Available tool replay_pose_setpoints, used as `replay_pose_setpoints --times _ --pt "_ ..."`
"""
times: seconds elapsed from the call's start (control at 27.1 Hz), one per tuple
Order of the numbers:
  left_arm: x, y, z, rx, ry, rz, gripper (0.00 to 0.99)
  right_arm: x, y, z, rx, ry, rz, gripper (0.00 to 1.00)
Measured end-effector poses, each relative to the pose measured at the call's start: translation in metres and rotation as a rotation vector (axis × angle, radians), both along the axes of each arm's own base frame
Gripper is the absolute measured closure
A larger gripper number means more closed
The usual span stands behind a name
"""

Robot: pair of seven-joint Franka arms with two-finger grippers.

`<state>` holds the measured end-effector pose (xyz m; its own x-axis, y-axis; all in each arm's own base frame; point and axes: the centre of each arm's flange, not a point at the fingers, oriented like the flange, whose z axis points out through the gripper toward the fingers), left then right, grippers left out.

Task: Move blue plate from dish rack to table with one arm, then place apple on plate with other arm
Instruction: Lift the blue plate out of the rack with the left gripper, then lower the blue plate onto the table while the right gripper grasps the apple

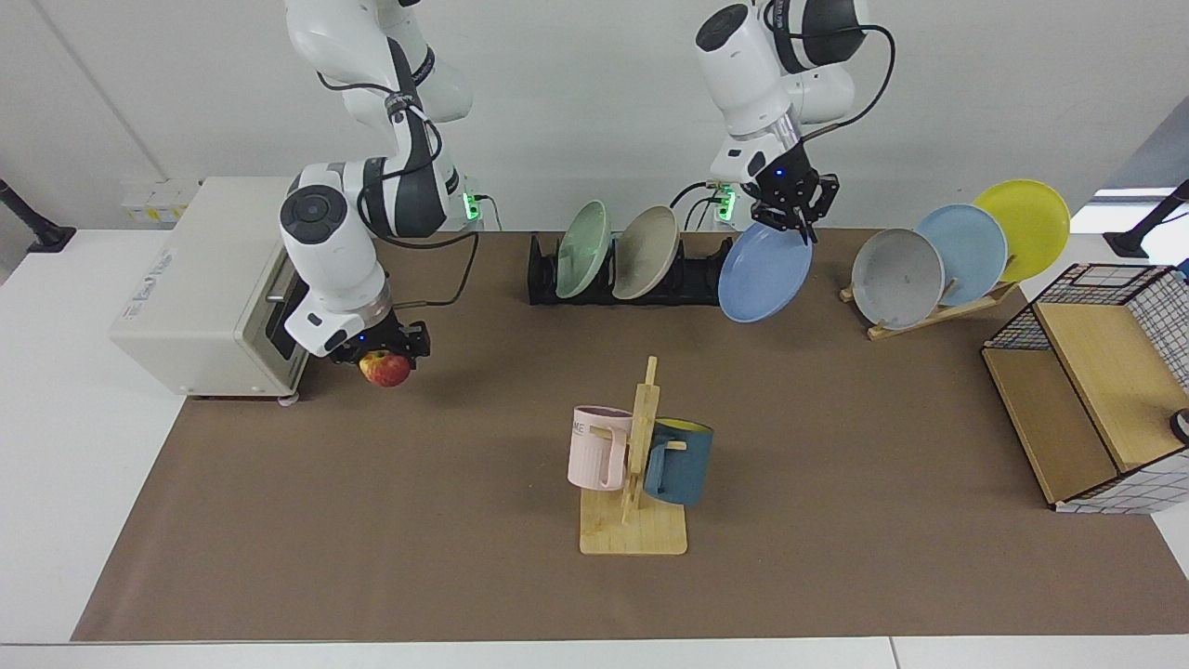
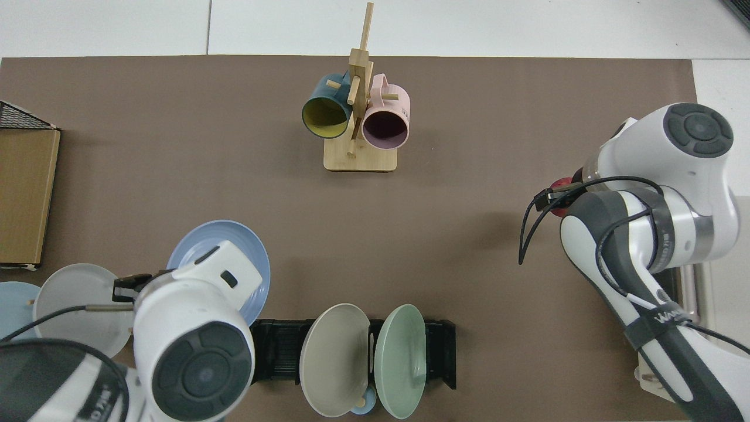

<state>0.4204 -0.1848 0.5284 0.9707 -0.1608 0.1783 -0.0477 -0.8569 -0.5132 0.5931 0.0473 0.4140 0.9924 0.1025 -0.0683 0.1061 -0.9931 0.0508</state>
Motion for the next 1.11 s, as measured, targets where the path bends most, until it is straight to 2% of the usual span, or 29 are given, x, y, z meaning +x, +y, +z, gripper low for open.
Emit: replay_pose_setpoints --times 0.18,0.37,0.52,0.66,1.0,1.11 --pt "0.063 0.027 0.002 -0.139 -0.039 0.115 0.943 -0.004 -0.001 0.047 -0.003 -0.007 -0.006 0.24" --pt "0.092 0.029 -0.014 -0.384 -0.013 0.214 0.943 -0.011 -0.003 0.079 -0.002 -0.037 -0.010 0.24" --pt "0.098 0.020 -0.026 -0.551 0.003 0.263 0.943 -0.012 -0.002 0.082 -0.001 -0.041 -0.008 0.24" --pt "0.095 0.006 -0.049 -0.649 0.020 0.287 0.943 -0.013 -0.001 0.079 -0.001 -0.036 -0.007 0.24" --pt "0.086 -0.052 -0.134 -0.737 0.093 0.290 0.943 -0.014 -0.001 0.075 -0.002 -0.028 -0.007 0.24" --pt "0.080 -0.069 -0.145 -0.759 0.095 0.289 0.943 -0.014 -0.001 0.074 -0.002 -0.026 -0.007 0.24"
